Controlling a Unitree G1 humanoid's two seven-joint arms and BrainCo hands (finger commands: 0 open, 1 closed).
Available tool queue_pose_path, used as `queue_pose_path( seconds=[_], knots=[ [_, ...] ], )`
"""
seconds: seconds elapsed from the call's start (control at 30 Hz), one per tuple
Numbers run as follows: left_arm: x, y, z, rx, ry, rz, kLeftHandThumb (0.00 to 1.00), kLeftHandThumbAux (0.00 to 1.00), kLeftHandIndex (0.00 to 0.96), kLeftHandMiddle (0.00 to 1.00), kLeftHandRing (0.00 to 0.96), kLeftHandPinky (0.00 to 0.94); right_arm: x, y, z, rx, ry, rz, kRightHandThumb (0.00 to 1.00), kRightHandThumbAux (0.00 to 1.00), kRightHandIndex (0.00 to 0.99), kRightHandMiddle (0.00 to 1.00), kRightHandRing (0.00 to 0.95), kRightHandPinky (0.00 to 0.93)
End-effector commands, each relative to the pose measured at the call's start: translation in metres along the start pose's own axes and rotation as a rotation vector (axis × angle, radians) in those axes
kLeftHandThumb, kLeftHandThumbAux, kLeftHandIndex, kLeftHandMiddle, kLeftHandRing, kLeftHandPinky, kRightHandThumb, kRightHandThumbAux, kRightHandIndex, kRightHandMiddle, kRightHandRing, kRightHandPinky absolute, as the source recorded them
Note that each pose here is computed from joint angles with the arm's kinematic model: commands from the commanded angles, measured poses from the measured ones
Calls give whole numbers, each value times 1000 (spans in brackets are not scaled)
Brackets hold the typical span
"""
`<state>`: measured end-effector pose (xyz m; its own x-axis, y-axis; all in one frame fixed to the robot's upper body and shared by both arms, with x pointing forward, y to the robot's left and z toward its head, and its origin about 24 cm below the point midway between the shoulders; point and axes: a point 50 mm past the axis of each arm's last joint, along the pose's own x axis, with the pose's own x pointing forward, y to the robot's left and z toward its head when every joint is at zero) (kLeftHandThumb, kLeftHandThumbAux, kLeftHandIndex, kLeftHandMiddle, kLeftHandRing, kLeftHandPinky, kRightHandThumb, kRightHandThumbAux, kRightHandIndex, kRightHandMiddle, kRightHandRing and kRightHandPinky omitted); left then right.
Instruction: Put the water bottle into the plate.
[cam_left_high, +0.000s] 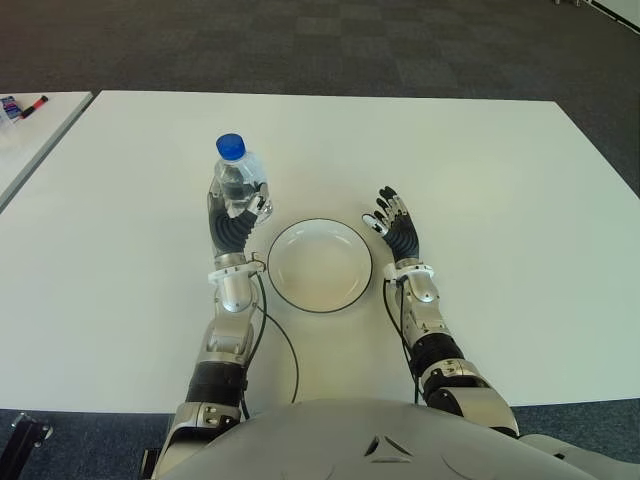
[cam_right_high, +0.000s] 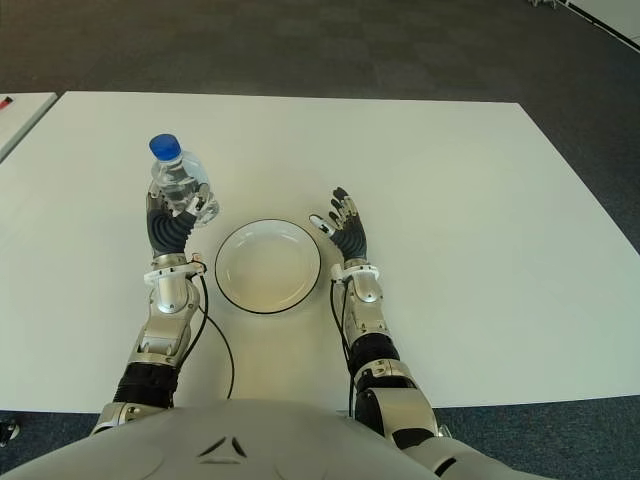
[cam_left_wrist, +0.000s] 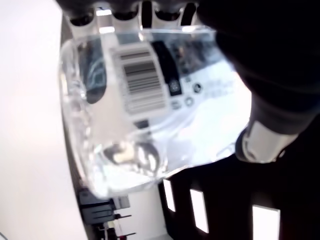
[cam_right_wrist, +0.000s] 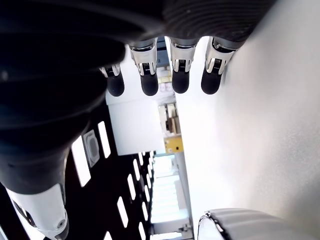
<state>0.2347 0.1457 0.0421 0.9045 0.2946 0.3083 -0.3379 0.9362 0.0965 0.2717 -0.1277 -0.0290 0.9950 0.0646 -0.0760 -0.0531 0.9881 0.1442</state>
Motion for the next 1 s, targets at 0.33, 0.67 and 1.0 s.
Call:
queue_pose_path(
  seconds=[0.33,0.67,1.0],
  knots=[
    [-12,-5,26,-52,-116,-39,952,648,394,512,529,852,-15,0,-26,39,148,-31,116,732,11,13,16,75],
    [-19,-16,30,-77,-83,-122,952,649,392,511,529,853,-14,0,-27,35,160,-34,126,725,17,19,19,76],
    [-22,-29,24,-49,-48,-212,951,649,390,510,528,849,-14,0,-28,42,155,-32,134,730,21,22,22,78]
  ],
)
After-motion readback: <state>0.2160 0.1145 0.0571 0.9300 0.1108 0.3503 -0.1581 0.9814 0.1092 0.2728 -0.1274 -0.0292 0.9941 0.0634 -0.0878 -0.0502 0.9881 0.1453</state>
